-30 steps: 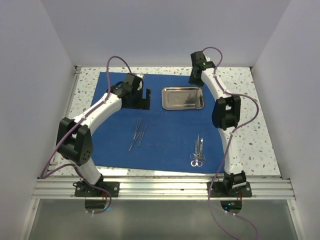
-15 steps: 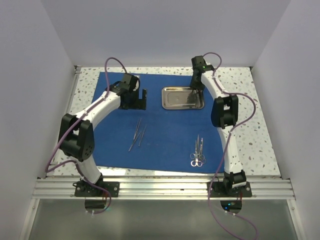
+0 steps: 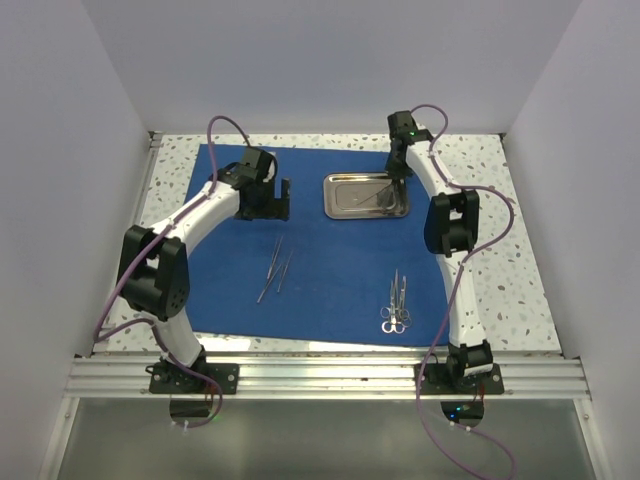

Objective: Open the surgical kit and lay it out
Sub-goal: Pick up the medical item from the container, then place the medical item in the surgical kit, then pick up the medical item from the container.

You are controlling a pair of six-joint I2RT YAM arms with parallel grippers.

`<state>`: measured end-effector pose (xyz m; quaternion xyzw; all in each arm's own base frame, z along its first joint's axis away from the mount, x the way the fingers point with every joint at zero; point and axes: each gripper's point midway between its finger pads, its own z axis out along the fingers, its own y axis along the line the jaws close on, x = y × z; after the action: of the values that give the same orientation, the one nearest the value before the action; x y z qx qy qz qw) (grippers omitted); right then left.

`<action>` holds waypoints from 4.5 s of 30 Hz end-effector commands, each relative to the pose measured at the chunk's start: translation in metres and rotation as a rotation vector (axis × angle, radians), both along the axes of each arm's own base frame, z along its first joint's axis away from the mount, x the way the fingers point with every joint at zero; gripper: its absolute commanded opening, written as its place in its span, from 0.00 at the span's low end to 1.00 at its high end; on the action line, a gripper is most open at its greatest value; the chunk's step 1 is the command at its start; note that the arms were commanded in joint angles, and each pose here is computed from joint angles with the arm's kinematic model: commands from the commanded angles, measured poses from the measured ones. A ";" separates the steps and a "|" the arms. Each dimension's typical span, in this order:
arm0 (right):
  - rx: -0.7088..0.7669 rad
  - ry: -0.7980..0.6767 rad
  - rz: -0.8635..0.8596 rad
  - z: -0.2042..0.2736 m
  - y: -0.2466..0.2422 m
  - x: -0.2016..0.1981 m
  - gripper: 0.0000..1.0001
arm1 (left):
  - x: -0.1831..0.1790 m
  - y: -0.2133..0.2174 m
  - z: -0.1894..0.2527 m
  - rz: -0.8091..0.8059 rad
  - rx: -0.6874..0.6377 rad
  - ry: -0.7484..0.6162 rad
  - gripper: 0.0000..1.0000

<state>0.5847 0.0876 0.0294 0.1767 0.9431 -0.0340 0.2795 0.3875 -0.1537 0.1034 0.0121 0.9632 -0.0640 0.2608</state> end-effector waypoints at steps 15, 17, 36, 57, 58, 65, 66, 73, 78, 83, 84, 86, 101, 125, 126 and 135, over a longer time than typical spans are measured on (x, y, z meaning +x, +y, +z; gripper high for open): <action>0.038 -0.173 0.036 0.108 0.000 0.005 0.00 | -0.004 0.004 0.015 0.017 -0.031 -0.046 0.98; 0.042 -0.190 0.037 0.121 0.000 0.002 0.00 | -0.006 0.004 0.017 0.017 -0.040 -0.054 0.98; 0.155 -0.204 0.145 0.181 0.074 -0.093 0.00 | -0.023 0.004 0.031 0.006 -0.096 -0.113 0.98; 0.311 0.175 0.305 0.046 0.191 -0.281 0.00 | -0.031 0.007 0.029 -0.006 -0.097 -0.129 0.98; 0.302 0.184 0.310 0.043 0.191 -0.283 0.00 | -0.030 0.007 0.030 -0.006 -0.098 -0.131 0.98; 0.231 0.193 0.290 0.039 0.176 -0.285 0.44 | -0.032 0.007 0.031 -0.007 -0.100 -0.134 0.98; 0.223 0.194 0.287 0.040 0.174 -0.286 0.50 | -0.032 0.007 0.032 -0.007 -0.101 -0.135 0.98; 0.148 0.125 0.292 0.072 0.161 -0.274 0.70 | -0.034 0.008 0.030 -0.005 -0.104 -0.136 0.98; 0.116 0.039 0.232 0.098 0.136 -0.228 0.70 | -0.035 0.008 0.030 -0.003 -0.103 -0.135 0.98; 0.125 -0.021 0.149 0.113 0.106 -0.166 0.67 | -0.037 0.010 0.029 -0.001 -0.096 -0.129 0.98; 0.115 -0.028 0.121 0.115 0.093 -0.154 0.67 | -0.036 0.010 0.029 -0.001 -0.096 -0.129 0.98; 0.087 -0.047 0.102 0.117 0.086 -0.127 0.66 | -0.036 0.010 0.028 0.000 -0.093 -0.125 0.98; 0.044 -0.061 -0.077 0.066 0.022 -0.018 0.59 | -0.022 0.013 0.017 0.016 -0.034 -0.080 0.98; -0.005 0.060 -0.111 -0.023 0.001 -0.009 0.10 | 0.005 0.028 -0.004 0.040 -0.007 -0.012 0.98; -0.008 0.067 -0.105 -0.028 0.002 -0.009 0.03 | 0.005 0.029 -0.003 0.044 -0.006 -0.014 0.98; 0.036 0.100 -0.097 -0.036 0.006 -0.014 0.00 | 0.005 0.042 0.000 0.063 0.005 -0.018 0.98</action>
<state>0.5832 0.0948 0.0278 0.2252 0.9358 -0.0386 0.2685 0.3837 -0.1160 0.0862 -0.0232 0.9670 -0.0533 0.2481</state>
